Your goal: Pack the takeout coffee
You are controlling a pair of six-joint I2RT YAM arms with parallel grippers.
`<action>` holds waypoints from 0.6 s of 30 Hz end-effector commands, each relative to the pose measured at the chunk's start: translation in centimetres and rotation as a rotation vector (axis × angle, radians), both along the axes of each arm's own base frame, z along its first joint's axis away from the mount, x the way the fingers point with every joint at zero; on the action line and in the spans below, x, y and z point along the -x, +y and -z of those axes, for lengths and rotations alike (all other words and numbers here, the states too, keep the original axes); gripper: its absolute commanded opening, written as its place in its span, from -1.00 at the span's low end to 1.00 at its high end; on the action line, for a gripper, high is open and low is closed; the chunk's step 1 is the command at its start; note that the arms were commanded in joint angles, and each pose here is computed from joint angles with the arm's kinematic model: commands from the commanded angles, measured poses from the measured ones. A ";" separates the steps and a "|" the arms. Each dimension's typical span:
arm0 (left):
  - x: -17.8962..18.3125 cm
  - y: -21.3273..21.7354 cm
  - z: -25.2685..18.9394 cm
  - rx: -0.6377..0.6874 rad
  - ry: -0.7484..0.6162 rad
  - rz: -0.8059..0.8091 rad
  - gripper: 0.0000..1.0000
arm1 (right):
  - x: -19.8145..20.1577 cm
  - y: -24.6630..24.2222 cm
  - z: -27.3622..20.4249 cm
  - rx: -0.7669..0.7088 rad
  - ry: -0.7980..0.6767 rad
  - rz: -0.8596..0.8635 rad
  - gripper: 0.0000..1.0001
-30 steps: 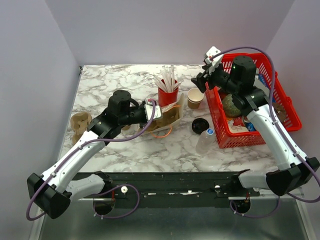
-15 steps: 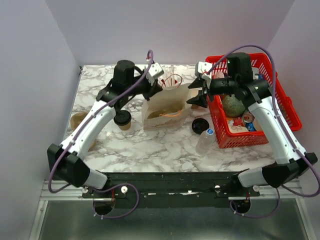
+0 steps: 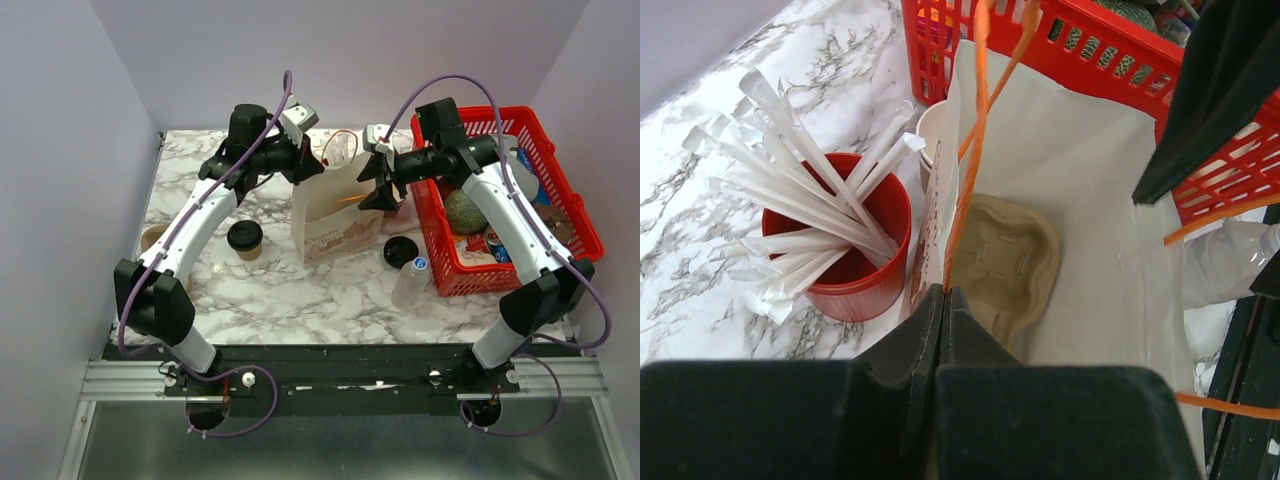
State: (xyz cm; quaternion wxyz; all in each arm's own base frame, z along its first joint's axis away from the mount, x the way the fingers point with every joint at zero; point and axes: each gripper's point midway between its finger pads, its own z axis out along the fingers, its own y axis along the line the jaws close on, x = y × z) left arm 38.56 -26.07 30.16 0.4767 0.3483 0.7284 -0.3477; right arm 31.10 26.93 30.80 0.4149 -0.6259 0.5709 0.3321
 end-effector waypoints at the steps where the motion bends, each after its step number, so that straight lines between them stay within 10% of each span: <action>1: -0.1 -0.6 -0.2 0.018 0.036 0.022 -0.90 | -0.9 1.0 0.1 0.011 -0.029 -0.032 0.39; 14: -1.1 -0.8 0.8 -0.022 0.069 0.026 -0.88 | 0.2 -0.7 3.7 0.164 0.024 -0.085 -0.12; 18: -1.0 -0.8 0.7 -0.042 0.065 0.049 -0.95 | -0.5 -0.5 2.9 0.151 0.009 -0.060 -0.71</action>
